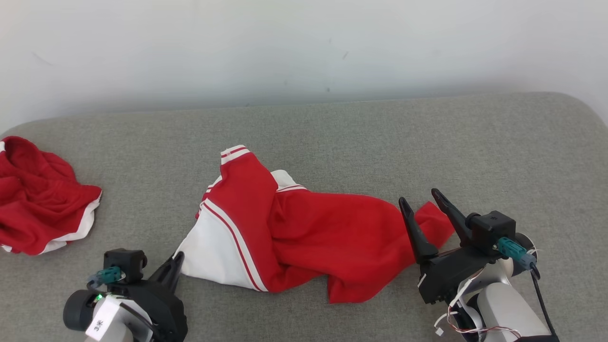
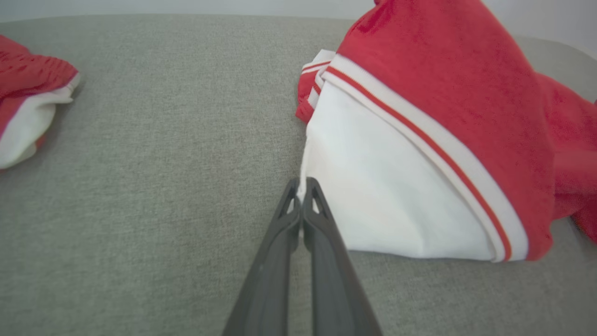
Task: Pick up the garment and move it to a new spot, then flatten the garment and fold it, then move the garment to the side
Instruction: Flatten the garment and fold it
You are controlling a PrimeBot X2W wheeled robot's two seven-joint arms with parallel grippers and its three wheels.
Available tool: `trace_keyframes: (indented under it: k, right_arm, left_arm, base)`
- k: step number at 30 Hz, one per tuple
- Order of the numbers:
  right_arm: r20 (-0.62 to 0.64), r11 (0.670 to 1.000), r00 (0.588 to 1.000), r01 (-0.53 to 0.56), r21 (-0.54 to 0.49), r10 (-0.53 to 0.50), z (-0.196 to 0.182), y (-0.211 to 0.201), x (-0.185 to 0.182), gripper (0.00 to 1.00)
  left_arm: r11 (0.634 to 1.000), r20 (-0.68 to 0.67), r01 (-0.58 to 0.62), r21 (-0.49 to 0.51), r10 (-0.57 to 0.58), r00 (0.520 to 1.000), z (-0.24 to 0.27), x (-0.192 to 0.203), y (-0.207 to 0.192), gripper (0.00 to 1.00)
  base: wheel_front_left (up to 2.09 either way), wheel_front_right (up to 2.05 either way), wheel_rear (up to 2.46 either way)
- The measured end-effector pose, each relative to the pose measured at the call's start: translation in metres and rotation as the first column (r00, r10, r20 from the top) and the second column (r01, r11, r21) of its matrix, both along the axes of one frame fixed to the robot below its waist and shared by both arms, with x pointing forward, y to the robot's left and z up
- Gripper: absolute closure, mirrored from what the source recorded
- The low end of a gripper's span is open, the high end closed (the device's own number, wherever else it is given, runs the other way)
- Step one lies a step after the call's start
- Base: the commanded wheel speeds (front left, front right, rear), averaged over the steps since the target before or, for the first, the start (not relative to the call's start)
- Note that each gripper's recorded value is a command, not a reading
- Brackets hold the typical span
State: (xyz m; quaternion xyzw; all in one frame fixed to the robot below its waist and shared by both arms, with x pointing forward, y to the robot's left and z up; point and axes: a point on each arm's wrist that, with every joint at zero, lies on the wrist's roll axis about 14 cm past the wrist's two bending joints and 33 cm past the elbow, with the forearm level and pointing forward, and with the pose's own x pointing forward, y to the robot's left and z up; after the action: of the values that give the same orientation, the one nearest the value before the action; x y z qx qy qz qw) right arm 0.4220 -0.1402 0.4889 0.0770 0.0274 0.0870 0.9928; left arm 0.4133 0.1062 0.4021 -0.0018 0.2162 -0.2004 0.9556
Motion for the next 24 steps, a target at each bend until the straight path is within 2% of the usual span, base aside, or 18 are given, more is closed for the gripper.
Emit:
trace_keyframes:
  k: [7,17,24]
  right_arm:
    - [-0.001,1.0,1.0,-0.018,0.006,0.018,0.0,0.007,-0.004,0.0]
    - [0.002,0.998,0.999,-0.049,0.026,0.049,-0.001,0.02,-0.002,0.0]
    - [-0.008,0.997,0.997,-0.075,0.03,0.075,-0.006,0.031,0.003,0.0]
  left_arm:
    - [1.0,0.058,-0.023,-0.009,0.024,0.998,0.024,-0.009,0.002,1.0]
    - [1.0,0.09,-0.029,0.005,0.029,0.996,0.064,-0.042,0.003,1.0]
    - [0.997,0.054,-0.071,-0.003,0.071,0.996,0.071,-0.06,0.015,1.0]
  base:
    - [0.0,0.0,0.0]
    - [0.0,0.0,0.0]
    - [0.0,0.0,0.0]
